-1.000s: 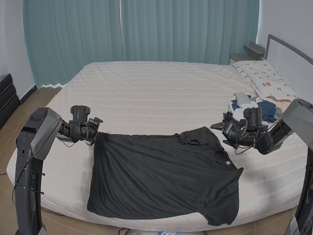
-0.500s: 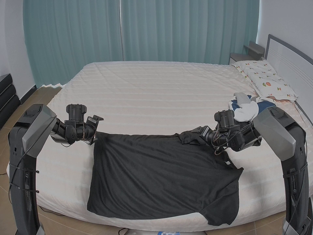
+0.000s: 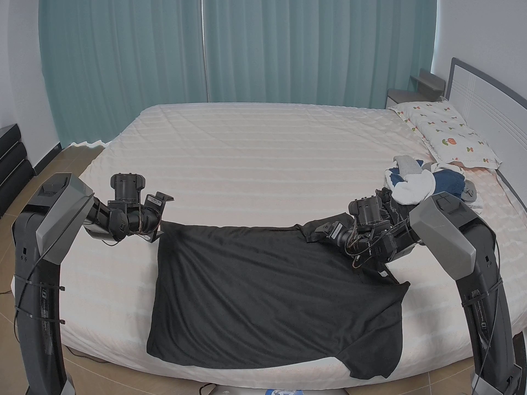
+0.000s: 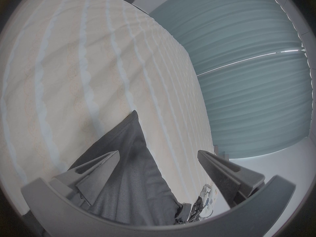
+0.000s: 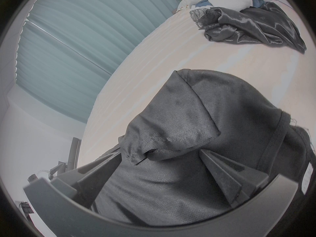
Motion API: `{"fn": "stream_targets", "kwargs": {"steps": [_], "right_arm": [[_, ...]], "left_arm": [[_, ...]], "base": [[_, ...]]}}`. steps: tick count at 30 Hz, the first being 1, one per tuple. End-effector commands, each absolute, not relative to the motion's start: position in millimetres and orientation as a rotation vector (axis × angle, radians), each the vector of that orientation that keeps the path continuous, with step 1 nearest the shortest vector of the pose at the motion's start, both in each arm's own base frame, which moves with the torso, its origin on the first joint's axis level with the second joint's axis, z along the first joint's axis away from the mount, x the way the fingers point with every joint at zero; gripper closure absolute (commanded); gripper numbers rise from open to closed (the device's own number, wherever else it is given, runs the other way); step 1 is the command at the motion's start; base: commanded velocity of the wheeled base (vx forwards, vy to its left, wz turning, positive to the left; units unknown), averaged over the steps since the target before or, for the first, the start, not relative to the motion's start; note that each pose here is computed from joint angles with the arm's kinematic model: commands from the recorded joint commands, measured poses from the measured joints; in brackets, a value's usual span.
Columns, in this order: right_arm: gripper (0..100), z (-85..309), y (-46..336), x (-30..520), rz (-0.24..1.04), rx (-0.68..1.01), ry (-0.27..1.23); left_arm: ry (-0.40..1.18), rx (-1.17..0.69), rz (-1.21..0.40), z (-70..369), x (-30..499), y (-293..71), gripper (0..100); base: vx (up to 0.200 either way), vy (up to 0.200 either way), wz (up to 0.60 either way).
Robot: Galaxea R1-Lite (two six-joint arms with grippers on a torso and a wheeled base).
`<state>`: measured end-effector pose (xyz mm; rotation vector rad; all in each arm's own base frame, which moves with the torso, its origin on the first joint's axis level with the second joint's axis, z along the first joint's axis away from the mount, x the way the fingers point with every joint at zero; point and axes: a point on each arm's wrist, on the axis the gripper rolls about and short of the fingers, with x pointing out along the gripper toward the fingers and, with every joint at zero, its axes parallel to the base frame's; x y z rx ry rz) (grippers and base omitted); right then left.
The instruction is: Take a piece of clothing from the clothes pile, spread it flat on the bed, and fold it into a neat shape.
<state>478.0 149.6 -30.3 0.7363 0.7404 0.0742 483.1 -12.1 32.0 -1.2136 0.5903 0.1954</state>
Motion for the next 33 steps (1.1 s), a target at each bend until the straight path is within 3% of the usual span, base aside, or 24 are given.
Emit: {"fn": "stream_targets", "kwargs": {"steps": [1,12,26,33], "right_arm": [[0,-36.4,153.2,477.8,0.079,0.734,0.752],[0,-50.2,166.2,492.1,0.076,0.742,0.716],[0,-12.2,148.1,513.8,0.043,0.825,0.549],[0,4.9,140.3,525.6,0.081,0.958,0.415]], "left_arm": [[0.585,-1.215,0.195,32.7,483.4,-10.8,0],[0.586,-1.214,0.199,31.2,482.5,-10.0,0],[0.590,-1.211,0.201,30.2,482.4,-10.7,0],[0.589,-1.211,0.200,30.5,483.0,-10.7,0]], "base": [[0.000,0.000,0.00],[0.000,0.000,0.00],[0.000,0.000,0.00],[0.000,0.000,0.00]]}}
